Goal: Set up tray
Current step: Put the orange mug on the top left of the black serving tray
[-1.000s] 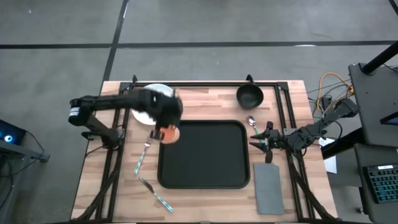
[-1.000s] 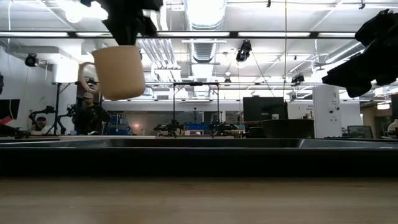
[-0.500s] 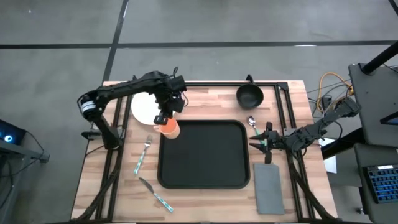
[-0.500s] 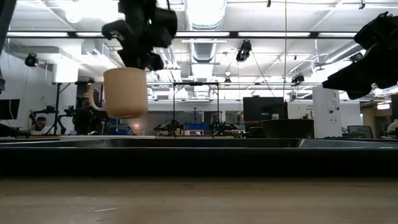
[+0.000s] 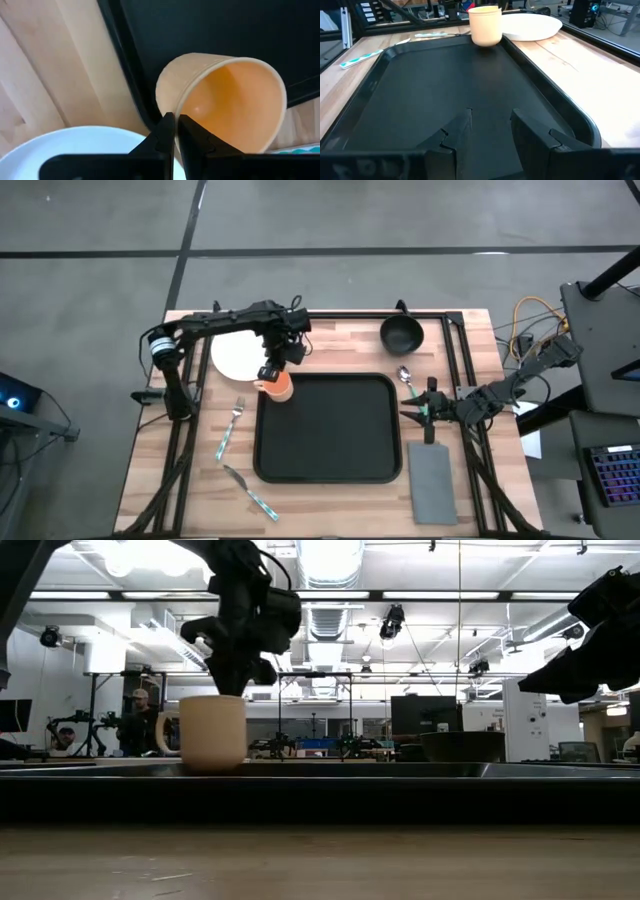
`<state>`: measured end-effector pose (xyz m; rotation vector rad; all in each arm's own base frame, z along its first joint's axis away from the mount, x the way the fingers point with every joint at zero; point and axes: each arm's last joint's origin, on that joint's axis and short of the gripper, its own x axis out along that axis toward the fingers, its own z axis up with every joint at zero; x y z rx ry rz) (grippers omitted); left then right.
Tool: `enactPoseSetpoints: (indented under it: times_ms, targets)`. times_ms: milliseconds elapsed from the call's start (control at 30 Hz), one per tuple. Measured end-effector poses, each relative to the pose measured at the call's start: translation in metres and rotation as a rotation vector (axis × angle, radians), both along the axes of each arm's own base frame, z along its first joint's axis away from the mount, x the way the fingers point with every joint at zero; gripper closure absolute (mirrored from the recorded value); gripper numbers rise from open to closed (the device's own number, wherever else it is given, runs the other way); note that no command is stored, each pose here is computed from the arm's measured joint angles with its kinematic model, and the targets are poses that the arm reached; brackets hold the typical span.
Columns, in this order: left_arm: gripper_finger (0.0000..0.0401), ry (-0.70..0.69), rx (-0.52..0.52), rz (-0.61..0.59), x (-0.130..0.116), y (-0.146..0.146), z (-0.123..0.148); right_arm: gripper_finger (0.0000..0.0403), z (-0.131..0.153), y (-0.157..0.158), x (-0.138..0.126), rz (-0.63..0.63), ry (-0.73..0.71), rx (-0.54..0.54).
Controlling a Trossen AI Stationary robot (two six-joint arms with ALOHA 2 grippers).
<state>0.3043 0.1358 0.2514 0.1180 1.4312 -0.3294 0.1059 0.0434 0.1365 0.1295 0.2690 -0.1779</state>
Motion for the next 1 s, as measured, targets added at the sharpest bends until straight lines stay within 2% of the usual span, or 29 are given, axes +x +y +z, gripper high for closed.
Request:
enactPoseSetpoints:
  times_ms: [133, 367, 667, 1000]
  targets:
    - [0.0401, 0.035, -0.014, 0.002, -0.006, -0.003, -0.015, 0.0275, 0.000, 0.000, 0.000, 0.000, -0.001, 0.001]
    - [0.0401, 0.000, 0.003, 0.014, -0.005, -0.001, -0.026, 0.0275, 0.000, 0.000, 0.000, -0.002, -0.003, 0.008]
    - [0.0401, -0.017, 0.046, 0.058, -0.001, 0.002, -0.008, 0.0275, 0.000, 0.000, 0.000, 0.000, -0.002, 0.000]
    - [0.0388, 0.018, 0.026, 0.115, -0.004, 0.000, -0.004, 0.0275, 0.000, 0.000, 0.000, 0.000, -0.001, -0.004]
